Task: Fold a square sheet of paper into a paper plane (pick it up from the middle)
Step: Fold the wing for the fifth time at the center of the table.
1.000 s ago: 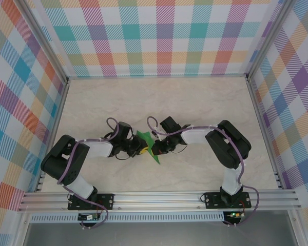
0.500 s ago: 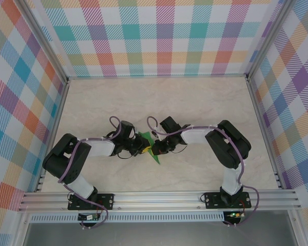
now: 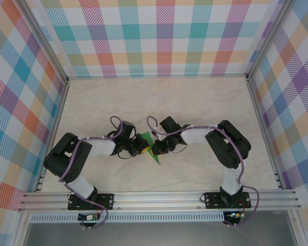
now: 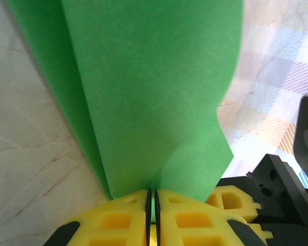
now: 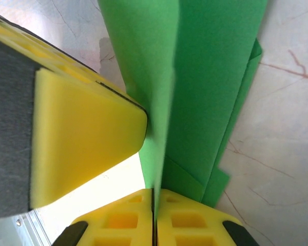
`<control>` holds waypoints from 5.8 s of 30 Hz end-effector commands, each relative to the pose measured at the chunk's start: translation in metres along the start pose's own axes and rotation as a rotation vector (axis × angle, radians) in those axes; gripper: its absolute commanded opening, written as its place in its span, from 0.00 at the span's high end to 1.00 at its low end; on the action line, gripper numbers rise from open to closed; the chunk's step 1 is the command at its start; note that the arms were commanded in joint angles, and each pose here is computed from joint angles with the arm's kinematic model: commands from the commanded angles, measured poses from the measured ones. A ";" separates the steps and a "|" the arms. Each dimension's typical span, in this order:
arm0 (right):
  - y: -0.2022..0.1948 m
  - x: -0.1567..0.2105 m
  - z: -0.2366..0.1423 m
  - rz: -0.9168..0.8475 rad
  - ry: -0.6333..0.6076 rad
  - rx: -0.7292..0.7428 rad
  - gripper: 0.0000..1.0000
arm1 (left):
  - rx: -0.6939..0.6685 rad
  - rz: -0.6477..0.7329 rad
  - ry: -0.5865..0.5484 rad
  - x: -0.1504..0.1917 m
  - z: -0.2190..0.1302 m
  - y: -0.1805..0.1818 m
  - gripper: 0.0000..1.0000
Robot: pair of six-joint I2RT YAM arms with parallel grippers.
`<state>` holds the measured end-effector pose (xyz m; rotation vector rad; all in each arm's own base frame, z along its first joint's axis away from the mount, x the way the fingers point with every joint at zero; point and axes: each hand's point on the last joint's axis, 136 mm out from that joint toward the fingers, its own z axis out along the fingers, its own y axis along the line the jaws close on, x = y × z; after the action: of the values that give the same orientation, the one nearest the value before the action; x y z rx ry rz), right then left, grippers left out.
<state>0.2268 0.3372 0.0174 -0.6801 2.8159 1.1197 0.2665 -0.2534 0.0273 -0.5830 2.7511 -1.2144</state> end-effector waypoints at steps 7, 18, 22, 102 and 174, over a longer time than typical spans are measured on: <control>-0.007 0.006 0.002 0.027 0.034 0.012 0.92 | -0.072 0.031 -0.006 -0.001 0.006 0.010 0.88; -0.010 0.010 0.002 0.032 0.042 0.026 0.92 | -0.149 0.056 -0.015 -0.002 0.003 0.022 0.88; -0.010 0.010 0.002 0.033 0.043 0.028 0.92 | -0.180 0.058 -0.003 0.000 0.005 0.032 0.88; -0.018 0.035 0.005 0.125 0.137 0.040 0.92 | 0.005 0.189 -0.179 -0.033 -0.065 -0.028 0.80; 0.016 0.020 -0.007 0.126 0.103 0.037 0.94 | -0.278 0.221 -0.055 0.011 0.007 0.043 1.00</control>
<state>0.2090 0.3348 0.0381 -0.5810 2.9701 1.0512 0.2601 -0.2571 0.0192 -0.2624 2.7621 -0.9347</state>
